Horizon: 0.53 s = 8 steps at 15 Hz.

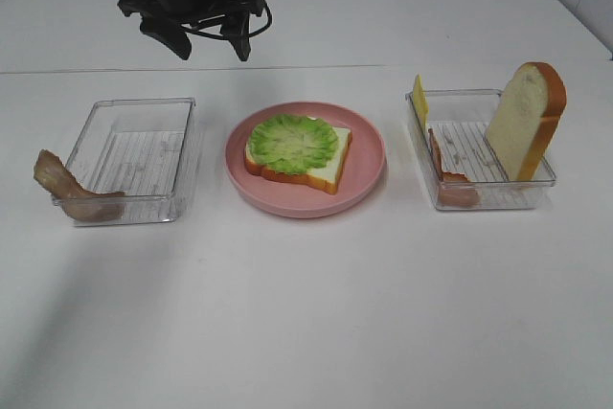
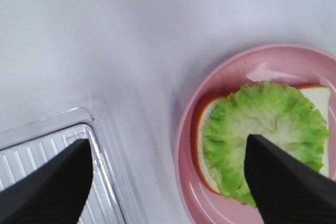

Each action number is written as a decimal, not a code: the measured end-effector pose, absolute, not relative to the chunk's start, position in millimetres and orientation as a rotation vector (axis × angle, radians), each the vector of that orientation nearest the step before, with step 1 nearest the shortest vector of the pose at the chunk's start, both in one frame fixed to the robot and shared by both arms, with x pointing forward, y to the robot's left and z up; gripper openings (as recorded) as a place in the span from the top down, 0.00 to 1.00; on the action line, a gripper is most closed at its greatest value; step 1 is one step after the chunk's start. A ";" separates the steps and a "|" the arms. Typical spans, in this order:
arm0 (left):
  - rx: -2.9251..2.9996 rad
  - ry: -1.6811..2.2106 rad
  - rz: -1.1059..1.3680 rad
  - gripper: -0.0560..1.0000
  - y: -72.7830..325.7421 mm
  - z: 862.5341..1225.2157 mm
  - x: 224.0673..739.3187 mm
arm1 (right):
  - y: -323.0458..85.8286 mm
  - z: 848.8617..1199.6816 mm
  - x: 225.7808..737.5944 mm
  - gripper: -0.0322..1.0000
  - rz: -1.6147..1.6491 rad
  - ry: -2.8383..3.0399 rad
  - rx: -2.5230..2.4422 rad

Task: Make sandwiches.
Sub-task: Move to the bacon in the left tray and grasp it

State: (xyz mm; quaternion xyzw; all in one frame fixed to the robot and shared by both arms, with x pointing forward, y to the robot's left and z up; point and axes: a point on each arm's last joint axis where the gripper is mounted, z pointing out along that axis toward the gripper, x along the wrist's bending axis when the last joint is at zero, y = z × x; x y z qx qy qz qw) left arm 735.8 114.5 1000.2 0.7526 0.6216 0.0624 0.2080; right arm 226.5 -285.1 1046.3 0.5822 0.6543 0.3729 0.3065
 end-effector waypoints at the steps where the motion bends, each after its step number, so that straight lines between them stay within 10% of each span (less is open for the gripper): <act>1: 2.096 1.730 0.212 0.23 118.5 1006.8 735.7 | -285.1 1046.3 226.5 0.22 0.987 1.731 1.540; 8: 2.051 1.871 0.335 0.26 192.3 1062.7 704.7 | -285.1 1046.3 226.5 0.22 0.987 1.731 1.540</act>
